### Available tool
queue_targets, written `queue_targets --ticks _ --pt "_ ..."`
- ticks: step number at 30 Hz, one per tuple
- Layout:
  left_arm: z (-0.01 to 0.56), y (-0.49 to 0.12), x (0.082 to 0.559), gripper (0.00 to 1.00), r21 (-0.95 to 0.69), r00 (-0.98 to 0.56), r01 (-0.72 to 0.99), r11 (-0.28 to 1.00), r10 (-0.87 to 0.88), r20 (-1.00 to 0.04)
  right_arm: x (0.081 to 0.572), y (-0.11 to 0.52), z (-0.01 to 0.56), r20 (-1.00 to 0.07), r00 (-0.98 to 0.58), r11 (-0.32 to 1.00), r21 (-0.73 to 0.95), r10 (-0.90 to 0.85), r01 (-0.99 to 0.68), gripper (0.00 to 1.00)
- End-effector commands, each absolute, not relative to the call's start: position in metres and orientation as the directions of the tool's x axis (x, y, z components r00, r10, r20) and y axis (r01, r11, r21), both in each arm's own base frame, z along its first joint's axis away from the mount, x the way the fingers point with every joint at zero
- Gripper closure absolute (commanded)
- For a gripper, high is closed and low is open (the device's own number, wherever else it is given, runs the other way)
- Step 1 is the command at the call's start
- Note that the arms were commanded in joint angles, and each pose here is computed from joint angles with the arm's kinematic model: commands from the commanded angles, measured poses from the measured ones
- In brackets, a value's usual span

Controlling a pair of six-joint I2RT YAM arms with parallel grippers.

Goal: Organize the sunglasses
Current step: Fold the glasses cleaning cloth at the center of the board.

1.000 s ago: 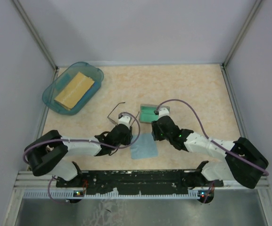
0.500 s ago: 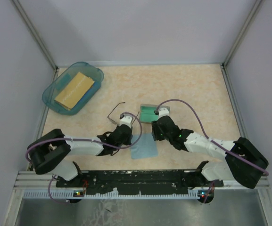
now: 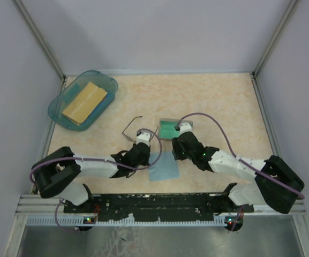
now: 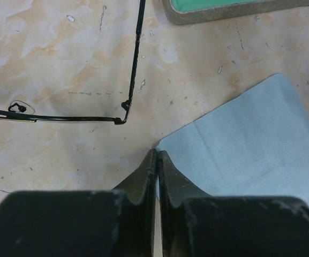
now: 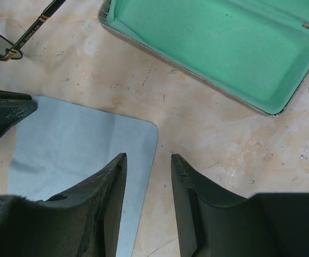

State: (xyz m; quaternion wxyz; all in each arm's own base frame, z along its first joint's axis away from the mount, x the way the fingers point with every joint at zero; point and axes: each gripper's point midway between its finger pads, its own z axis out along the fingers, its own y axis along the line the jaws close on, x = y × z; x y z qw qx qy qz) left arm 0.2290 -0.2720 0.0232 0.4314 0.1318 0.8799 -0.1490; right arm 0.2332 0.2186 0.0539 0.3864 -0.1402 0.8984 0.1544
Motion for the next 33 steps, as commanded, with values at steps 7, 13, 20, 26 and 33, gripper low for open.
queue_targets --ticks 7,13,20,26,33 --pt "0.021 -0.272 0.224 1.00 -0.132 -0.598 0.378 0.916 0.133 -0.791 0.247 0.243 0.057 -0.755 -0.642 0.897 0.186 -0.131 -0.402 0.61" --pt "0.023 -0.274 0.224 1.00 -0.141 -0.589 0.390 0.910 0.129 -0.798 0.255 0.246 0.051 -0.755 -0.642 0.905 0.173 -0.131 -0.388 0.61" --pt "0.023 -0.273 0.223 1.00 -0.144 -0.586 0.393 0.908 0.127 -0.800 0.260 0.249 0.040 -0.749 -0.648 0.912 0.161 -0.135 -0.376 0.62" --pt "0.025 -0.273 0.224 1.00 -0.145 -0.584 0.390 0.909 0.123 -0.803 0.259 0.250 0.028 -0.728 -0.669 0.913 0.158 -0.150 -0.377 0.66" --pt "0.025 -0.271 0.224 1.00 -0.138 -0.583 0.383 0.913 0.123 -0.803 0.249 0.248 0.021 -0.705 -0.691 0.907 0.172 -0.159 -0.385 0.74"
